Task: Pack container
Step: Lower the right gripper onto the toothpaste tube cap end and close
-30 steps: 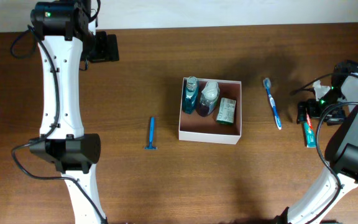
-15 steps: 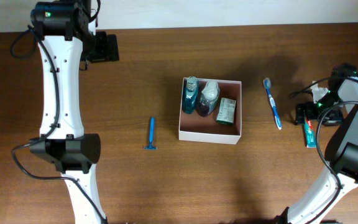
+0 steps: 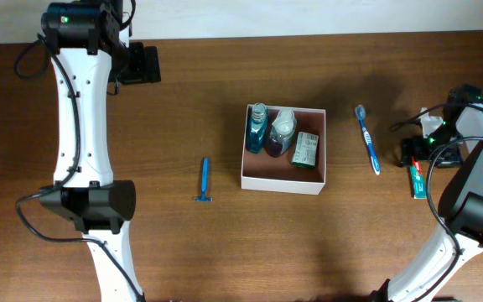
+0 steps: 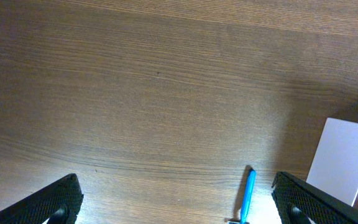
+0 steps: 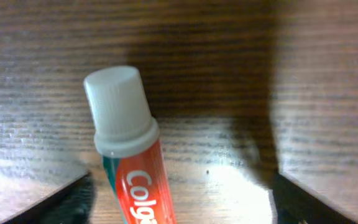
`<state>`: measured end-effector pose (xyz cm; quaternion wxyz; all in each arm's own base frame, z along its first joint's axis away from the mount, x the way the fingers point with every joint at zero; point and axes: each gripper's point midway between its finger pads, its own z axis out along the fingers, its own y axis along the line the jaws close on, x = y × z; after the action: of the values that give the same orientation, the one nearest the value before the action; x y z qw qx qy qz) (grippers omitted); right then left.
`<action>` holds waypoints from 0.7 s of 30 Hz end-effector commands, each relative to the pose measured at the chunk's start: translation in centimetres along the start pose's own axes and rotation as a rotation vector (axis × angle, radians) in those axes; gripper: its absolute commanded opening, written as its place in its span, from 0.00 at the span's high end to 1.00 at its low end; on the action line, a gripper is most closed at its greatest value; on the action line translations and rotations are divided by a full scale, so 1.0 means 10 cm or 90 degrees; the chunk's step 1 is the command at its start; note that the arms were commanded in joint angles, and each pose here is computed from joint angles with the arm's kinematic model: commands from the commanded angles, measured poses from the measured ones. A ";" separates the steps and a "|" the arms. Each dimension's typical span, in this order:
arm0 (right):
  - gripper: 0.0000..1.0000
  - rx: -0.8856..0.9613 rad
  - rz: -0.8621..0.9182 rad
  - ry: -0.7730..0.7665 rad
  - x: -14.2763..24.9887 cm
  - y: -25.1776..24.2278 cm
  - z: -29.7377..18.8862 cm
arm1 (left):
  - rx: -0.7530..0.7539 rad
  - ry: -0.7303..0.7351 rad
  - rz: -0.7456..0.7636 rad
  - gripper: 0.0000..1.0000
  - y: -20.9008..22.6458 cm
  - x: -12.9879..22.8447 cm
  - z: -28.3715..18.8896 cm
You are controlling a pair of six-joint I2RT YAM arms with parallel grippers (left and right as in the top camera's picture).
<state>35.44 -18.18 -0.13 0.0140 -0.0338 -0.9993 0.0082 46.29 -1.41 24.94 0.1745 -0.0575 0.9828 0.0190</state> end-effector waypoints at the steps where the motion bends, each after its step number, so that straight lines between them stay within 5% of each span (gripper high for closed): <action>1: 0.30 -0.002 0.008 0.018 0.08 0.00 0.07 | 0.003 -0.005 -0.007 0.01 0.01 0.00 -0.05; 10: 0.71 -0.005 0.025 0.028 0.12 0.02 0.07 | 0.003 -0.005 -0.007 0.01 0.01 0.00 -0.05; 21: 0.89 -0.006 0.106 0.036 0.13 0.03 0.01 | 0.003 -0.005 -0.007 0.01 0.01 0.00 -0.05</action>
<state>34.60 -17.97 -0.05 0.0314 -0.0860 -0.9958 0.0076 46.29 -1.41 24.94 0.1745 -0.0575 0.9828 0.0190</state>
